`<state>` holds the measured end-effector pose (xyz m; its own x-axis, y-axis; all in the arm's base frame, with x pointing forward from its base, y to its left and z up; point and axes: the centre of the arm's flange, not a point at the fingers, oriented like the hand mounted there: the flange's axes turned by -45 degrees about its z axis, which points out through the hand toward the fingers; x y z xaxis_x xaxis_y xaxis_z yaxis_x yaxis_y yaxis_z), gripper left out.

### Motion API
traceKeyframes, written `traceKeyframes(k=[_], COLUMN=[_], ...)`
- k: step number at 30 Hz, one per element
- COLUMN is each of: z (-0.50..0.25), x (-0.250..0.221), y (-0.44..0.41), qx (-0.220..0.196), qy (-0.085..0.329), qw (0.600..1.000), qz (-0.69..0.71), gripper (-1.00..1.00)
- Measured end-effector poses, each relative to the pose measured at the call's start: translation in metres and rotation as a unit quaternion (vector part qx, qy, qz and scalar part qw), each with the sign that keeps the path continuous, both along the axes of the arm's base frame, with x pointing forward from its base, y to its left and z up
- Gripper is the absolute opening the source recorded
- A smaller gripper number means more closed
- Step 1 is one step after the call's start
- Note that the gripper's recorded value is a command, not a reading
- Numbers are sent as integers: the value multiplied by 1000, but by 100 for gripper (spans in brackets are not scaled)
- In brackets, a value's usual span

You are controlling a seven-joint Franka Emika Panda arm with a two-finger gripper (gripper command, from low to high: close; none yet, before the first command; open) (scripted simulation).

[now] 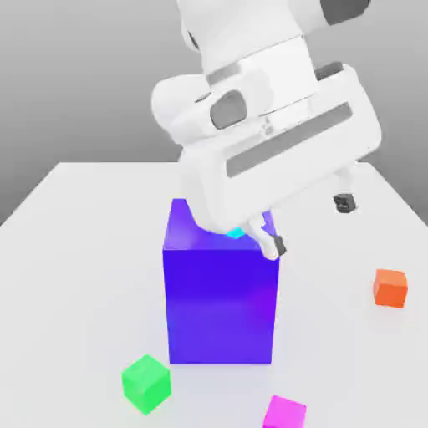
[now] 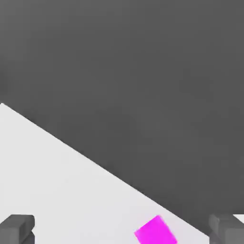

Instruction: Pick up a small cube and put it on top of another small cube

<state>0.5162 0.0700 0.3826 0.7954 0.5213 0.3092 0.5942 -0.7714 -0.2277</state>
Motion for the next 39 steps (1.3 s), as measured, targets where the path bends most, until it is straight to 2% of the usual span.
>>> traceKeyframes(k=[5, 10, 19, 23, 24, 29, 30, 32, 35, 39], z=[-75, -134, -188, -233, -247, -247, -254, -240, -203, -151], x=[2, -3, -10, -9, -13, -13, -17, -12, -10, 8], y=[16, 22, 23, 24, 23, 23, 22, 24, 24, -5], qx=[-28, -72, -183, -196, -188, -187, -177, -191, -195, -174], qy=[28, 38, 13, 7, 28, 30, 53, 23, 10, -19], qw=[997, 988, 950, 943, 944, 944, 945, 943, 943, 952], qz=[66, 129, 253, 267, 269, 270, 271, 270, 268, 250], gripper=[0, 0, 0, 0, -100, -100, -100, -100, -100, -100])
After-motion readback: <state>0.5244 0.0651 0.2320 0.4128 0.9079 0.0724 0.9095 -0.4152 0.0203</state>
